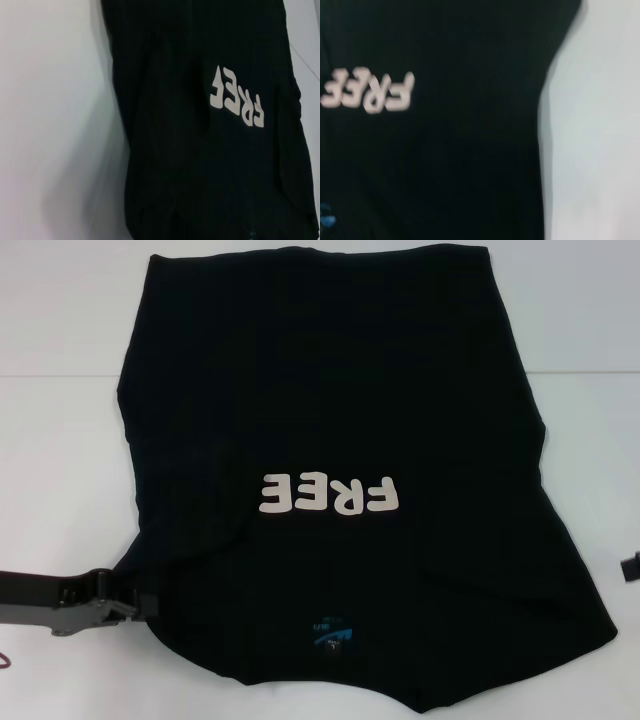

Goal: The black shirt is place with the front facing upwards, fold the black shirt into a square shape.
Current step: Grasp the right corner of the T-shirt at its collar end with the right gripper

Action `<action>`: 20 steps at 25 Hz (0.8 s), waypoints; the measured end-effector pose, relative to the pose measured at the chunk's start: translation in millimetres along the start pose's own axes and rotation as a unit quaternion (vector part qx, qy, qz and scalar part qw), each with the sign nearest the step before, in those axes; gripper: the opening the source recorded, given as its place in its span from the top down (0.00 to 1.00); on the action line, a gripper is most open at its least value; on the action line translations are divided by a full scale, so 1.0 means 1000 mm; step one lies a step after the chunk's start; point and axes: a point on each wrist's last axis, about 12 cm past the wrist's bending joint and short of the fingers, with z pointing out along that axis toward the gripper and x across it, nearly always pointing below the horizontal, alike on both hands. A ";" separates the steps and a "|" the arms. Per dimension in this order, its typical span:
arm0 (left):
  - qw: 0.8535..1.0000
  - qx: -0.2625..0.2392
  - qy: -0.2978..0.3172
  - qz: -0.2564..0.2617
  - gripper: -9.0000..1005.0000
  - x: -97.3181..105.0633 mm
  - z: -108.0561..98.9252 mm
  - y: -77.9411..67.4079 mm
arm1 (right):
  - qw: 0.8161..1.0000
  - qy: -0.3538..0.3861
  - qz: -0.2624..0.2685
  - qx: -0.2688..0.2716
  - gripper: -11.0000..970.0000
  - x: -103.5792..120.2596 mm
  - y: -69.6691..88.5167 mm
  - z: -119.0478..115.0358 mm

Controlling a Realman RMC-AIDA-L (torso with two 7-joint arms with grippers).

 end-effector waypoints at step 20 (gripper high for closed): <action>1.000 0.001 -0.006 0.015 0.97 -0.006 0.002 -0.004 | 0.997 0.066 0.008 -0.024 0.06 0.006 0.008 0.039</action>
